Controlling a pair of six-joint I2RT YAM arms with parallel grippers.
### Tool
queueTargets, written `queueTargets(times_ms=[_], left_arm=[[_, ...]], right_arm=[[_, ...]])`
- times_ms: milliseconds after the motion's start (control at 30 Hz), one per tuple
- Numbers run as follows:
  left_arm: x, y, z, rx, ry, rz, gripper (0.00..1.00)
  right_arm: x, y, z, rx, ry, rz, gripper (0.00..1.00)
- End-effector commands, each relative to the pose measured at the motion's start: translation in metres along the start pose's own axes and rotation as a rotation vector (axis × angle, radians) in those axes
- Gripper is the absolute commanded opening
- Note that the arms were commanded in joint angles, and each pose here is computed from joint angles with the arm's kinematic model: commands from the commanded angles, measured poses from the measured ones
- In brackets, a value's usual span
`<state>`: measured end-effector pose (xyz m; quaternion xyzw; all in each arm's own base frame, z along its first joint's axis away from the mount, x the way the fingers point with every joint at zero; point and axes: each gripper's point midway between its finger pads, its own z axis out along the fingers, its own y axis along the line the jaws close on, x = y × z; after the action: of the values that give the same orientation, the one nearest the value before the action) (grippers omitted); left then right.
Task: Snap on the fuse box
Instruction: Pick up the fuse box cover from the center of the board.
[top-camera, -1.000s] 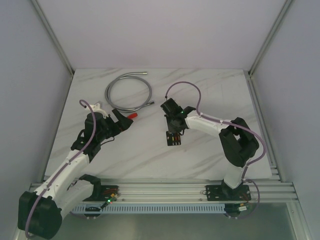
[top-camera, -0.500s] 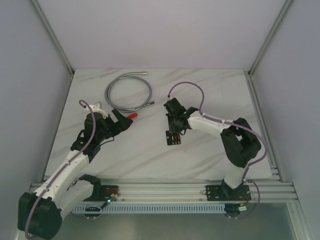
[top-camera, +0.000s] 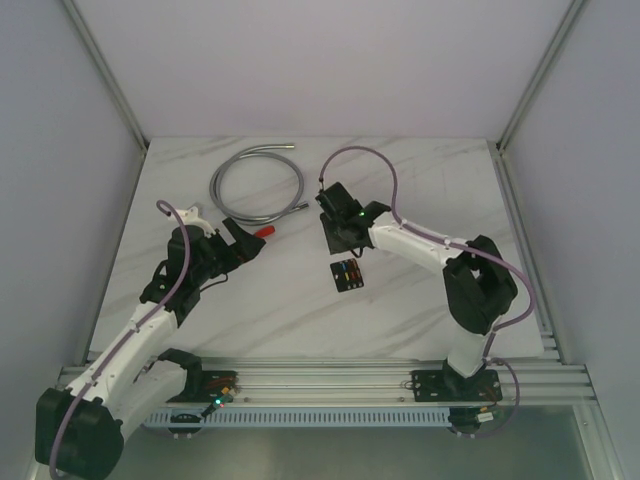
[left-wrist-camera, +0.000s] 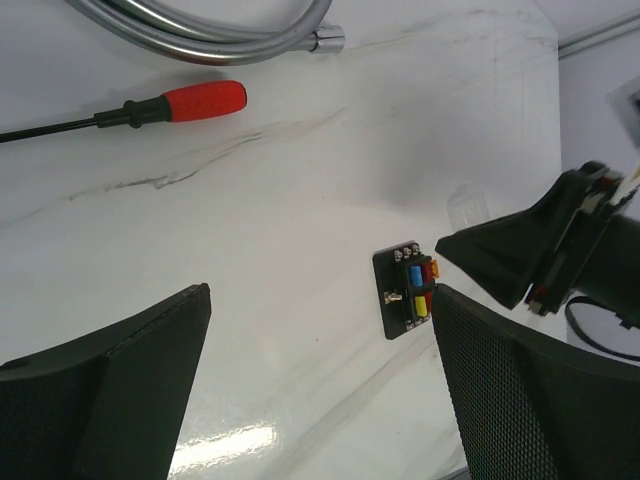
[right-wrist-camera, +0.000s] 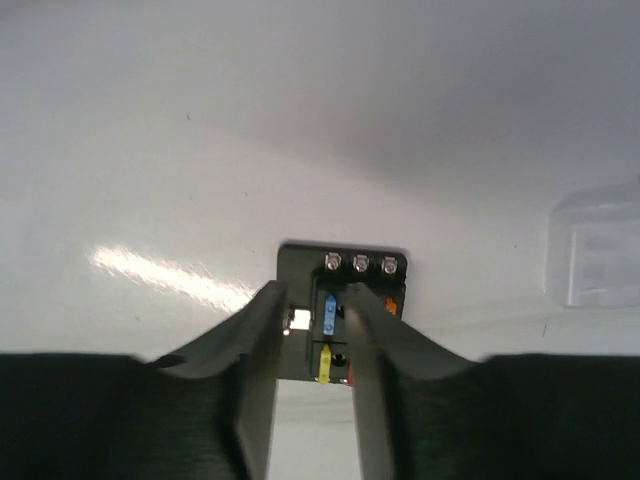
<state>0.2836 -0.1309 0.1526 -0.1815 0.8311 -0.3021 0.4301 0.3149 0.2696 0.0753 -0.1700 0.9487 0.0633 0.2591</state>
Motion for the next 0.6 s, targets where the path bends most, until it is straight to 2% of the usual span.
queueTargets(times_ms=[0, 200, 333, 367, 400, 567], left_arm=[[-0.01, -0.005, -0.005, 0.007, -0.024, 0.014, 1.0], [-0.011, -0.004, -0.004, 0.002, -0.023, 0.023, 1.0], [-0.01, -0.003, -0.002, -0.003, -0.015, 0.024, 1.0], [-0.01, -0.003, -0.001, -0.004, -0.015, 0.023, 1.0], [-0.01, -0.004, -0.001, -0.004, -0.013, 0.023, 1.0], [-0.01, -0.004, -0.002, 0.0, -0.013, 0.024, 1.0]], right_arm=[[-0.028, -0.012, -0.017, 0.052, -0.08, -0.015, 0.43], [-0.017, -0.099, -0.016, 0.332, -0.064, 0.106, 0.69], [-0.018, -0.136, -0.008, 0.413, -0.064, 0.151, 0.87], [-0.021, -0.144, -0.006, 0.434, -0.068, 0.157, 0.96], [-0.023, -0.152, -0.002, 0.456, -0.069, 0.167, 1.0], [-0.029, -0.18, 0.019, 0.524, -0.049, 0.215, 1.0]])
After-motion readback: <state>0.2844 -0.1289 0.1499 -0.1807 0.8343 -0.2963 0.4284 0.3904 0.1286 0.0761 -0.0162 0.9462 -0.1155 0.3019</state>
